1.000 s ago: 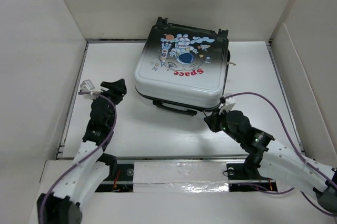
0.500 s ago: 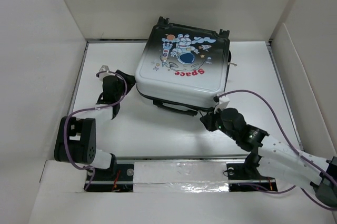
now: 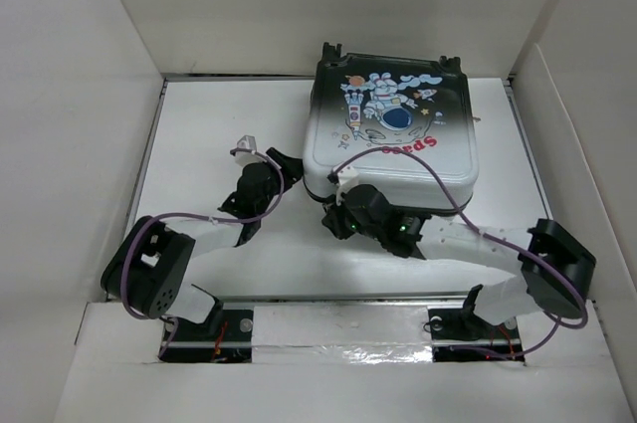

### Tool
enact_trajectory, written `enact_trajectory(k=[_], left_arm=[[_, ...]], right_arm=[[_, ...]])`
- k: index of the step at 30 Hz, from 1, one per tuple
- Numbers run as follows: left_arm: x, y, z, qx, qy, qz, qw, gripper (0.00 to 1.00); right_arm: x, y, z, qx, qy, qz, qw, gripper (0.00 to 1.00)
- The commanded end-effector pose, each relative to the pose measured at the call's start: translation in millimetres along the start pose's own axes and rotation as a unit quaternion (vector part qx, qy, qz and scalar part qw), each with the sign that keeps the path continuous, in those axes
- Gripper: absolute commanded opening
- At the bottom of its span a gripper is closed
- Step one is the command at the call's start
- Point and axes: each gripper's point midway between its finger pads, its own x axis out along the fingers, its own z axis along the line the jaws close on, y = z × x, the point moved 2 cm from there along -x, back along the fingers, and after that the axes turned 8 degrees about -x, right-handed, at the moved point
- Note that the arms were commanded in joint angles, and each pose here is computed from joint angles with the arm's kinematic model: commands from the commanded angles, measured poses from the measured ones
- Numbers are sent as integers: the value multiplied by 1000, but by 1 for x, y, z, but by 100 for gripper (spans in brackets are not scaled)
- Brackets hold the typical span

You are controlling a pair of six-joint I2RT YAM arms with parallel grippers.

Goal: Pack the luggage

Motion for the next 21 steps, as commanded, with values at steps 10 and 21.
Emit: enact_trajectory(k=[10,21], left_arm=[[-32,90,-55,25,125,157,979,55],[0,-60,-87,-1,103,14,995,84]], right_arm=[[-35,-83,156,-43,-279,-120,952,0],[-124,-11,107,8,-275,-83,958,0]])
